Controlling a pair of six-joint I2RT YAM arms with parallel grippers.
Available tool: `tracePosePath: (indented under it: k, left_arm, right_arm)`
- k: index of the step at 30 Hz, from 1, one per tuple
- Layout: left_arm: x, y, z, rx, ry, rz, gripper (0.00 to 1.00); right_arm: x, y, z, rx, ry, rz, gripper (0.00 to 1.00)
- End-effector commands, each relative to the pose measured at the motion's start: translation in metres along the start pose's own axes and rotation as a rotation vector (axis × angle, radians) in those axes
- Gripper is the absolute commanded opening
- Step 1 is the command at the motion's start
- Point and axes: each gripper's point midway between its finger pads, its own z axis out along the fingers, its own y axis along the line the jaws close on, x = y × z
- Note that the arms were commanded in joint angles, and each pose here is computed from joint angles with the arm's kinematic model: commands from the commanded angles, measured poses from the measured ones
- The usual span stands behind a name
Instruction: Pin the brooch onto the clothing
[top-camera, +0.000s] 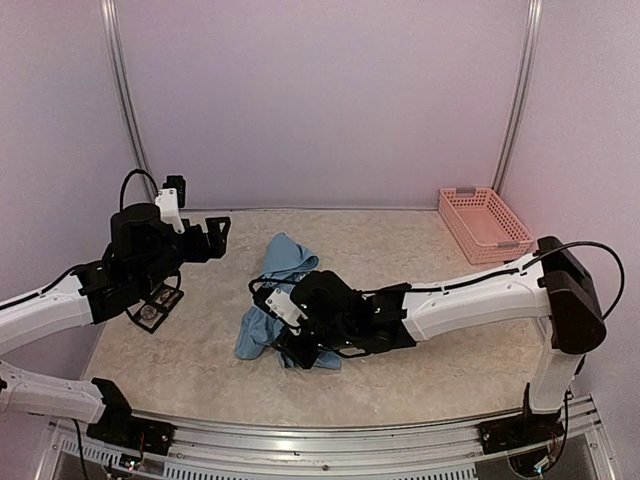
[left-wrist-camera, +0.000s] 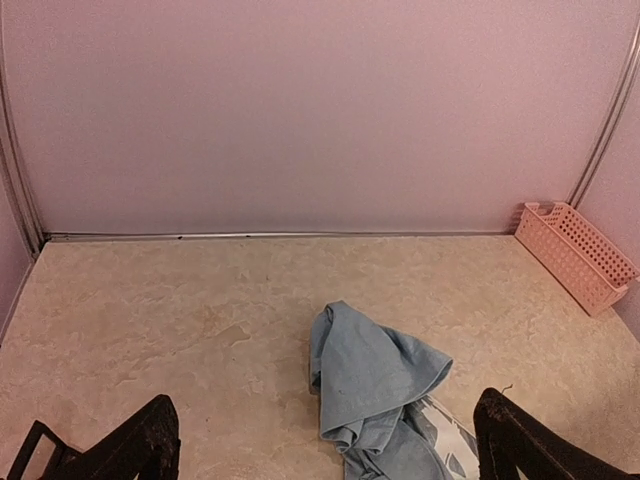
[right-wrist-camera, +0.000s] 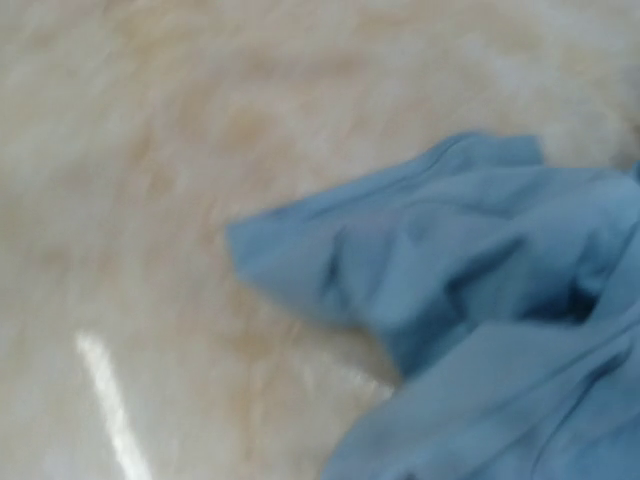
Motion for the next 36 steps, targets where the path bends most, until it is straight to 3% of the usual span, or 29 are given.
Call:
tracePosePath:
  k: [1,4,10,18,23,25,28,29,33,36]
  left_arm:
    - [-0.004,0.006,-0.007,-0.016,-0.011,-0.02,0.97]
    - [-0.006,0.005,-0.006,-0.015,-0.019,-0.022,0.97]
    - [-0.008,-0.002,-0.004,0.012,-0.015,-0.026,0.97]
    - [-0.007,-0.006,-0.005,0.033,-0.009,-0.029,0.97]
    - [-0.005,-0.008,-0.003,0.036,-0.007,-0.021,0.96]
    - [-0.005,-0.009,-0.002,0.041,-0.004,-0.02,0.96]
    - [-0.003,-0.01,-0.003,0.045,0.003,-0.013,0.96]
    - [-0.002,-0.01,-0.003,0.045,0.007,-0.01,0.96]
    - [0.001,-0.01,-0.005,0.055,0.012,-0.01,0.97]
    - [0.004,-0.018,-0.004,0.102,0.018,-0.013,0.96]
  right_arm:
    - [0.006,-0.006,0.02,0.039,0.039,0.109,0.34]
    - [0.013,0.001,0.034,0.006,0.088,0.115,0.35]
    - [0.021,-0.015,0.038,0.105,0.144,0.132,0.35]
    - [0.046,-0.042,0.025,0.259,0.191,0.138,0.47]
    - [0.047,-0.033,0.044,0.188,0.177,0.16,0.51]
    - [0.038,-0.029,0.052,0.156,0.157,0.153,0.42]
    - [0.021,-0.025,0.052,0.091,0.119,0.156,0.05]
    - [0.016,-0.026,0.047,0.075,0.102,0.162,0.0]
    - [-0.002,-0.06,-0.002,0.089,0.019,0.237,0.0]
    - [0.012,-0.106,-0.053,0.179,-0.01,0.331,0.0]
